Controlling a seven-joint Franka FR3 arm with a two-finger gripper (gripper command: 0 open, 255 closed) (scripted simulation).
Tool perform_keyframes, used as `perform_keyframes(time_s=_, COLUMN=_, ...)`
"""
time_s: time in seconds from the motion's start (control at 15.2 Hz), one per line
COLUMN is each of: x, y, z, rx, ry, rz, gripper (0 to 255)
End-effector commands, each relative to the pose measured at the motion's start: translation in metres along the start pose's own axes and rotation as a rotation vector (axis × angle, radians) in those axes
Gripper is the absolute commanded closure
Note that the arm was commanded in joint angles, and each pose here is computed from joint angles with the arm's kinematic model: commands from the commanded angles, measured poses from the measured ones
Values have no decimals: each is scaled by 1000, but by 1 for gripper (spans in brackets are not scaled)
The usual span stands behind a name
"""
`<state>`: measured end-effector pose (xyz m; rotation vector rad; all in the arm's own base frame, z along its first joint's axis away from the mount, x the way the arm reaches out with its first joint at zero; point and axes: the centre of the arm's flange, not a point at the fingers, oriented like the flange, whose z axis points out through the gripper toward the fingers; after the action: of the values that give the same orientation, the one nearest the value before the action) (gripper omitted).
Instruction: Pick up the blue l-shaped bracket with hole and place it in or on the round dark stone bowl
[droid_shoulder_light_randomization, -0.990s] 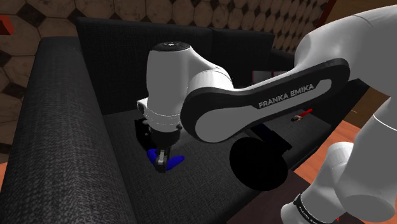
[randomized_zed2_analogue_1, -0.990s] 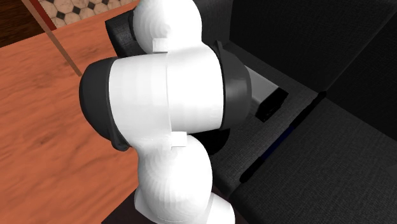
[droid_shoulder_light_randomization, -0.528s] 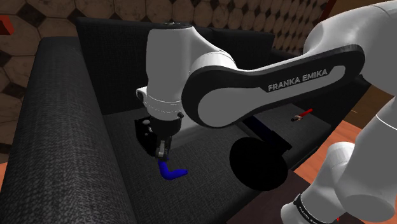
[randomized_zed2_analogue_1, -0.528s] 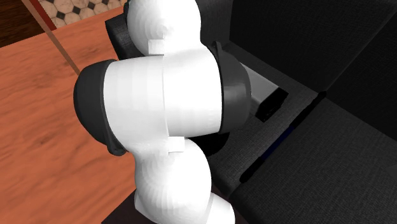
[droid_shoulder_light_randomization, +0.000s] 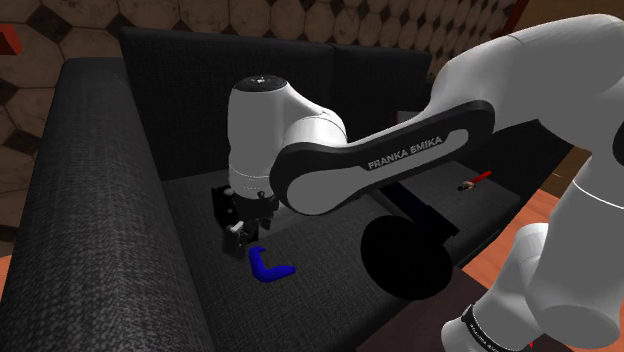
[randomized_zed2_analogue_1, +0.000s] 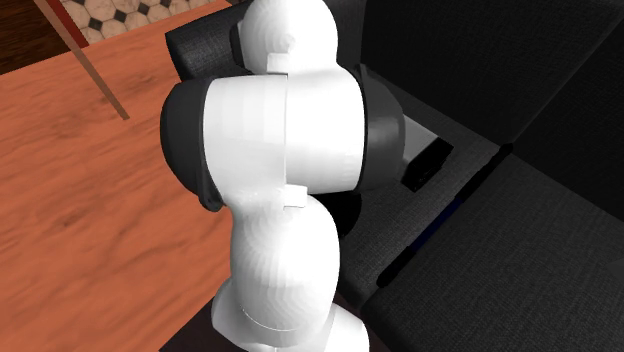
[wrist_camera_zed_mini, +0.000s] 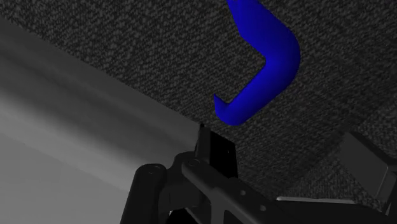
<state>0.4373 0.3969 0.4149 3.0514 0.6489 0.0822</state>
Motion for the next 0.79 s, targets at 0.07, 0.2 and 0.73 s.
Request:
perform_keyframes(time_s=0.07, x=9, y=17, z=25, rx=-17, ry=9, rz=199, gripper=0)
perform_keyframes(time_s=0.2, x=9, y=18, z=35, rx=-17, ry=9, rz=199, gripper=0)
perform_keyframes(time_s=0.73, x=9, y=18, z=65, rx=-17, ry=9, rz=199, gripper=0)
